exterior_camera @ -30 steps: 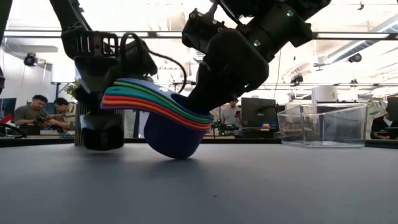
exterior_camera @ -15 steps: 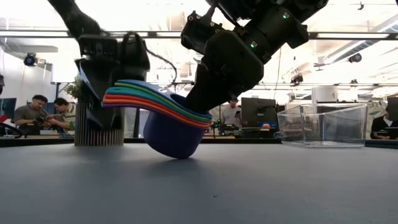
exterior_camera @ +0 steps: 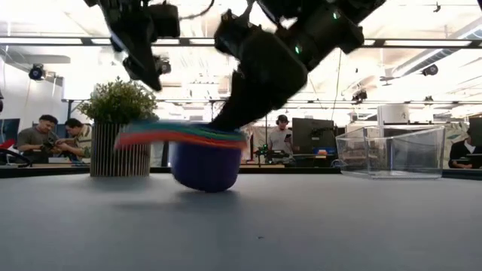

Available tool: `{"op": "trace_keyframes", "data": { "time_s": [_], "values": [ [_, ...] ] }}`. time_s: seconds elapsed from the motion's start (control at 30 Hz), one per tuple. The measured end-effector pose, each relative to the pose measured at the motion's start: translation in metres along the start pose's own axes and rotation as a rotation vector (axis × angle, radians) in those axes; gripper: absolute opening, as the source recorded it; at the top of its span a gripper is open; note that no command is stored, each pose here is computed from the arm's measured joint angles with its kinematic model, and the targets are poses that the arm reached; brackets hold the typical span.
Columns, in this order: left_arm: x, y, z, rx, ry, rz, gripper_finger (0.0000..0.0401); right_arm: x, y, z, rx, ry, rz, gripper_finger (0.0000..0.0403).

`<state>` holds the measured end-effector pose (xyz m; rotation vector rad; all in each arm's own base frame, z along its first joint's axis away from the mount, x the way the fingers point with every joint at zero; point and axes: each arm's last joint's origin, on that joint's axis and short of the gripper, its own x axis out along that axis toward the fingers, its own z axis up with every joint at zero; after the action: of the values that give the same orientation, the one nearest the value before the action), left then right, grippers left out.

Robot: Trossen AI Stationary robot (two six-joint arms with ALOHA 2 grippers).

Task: Nest measuring cups in basket
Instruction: Adjust the stacked measuring cups

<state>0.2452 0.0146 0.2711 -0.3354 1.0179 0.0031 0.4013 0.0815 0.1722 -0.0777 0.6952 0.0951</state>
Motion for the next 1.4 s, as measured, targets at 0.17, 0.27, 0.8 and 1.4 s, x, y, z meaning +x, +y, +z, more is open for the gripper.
{"op": "trace_keyframes", "data": {
  "time_s": [0.17,0.27,0.8,1.4],
  "values": [
    [-0.001,-0.014,0.007,0.034,0.003,0.004,0.0221,-0.014,-0.001,0.015,-0.011,-0.032,0.001,0.0008],
    [0.004,-0.02,0.005,0.039,0.026,-0.002,0.0221,-0.03,-0.001,0.022,-0.016,-0.036,0.004,0.0008],
    [0.075,-0.052,-0.009,0.062,0.236,0.062,0.0221,-0.137,0.0,-0.029,0.075,-0.385,0.037,0.0008],
    [0.085,-0.033,-0.004,-0.006,0.26,0.088,0.0334,-0.159,-0.004,-0.054,0.111,-0.478,0.05,0.0009]
  ]
}}
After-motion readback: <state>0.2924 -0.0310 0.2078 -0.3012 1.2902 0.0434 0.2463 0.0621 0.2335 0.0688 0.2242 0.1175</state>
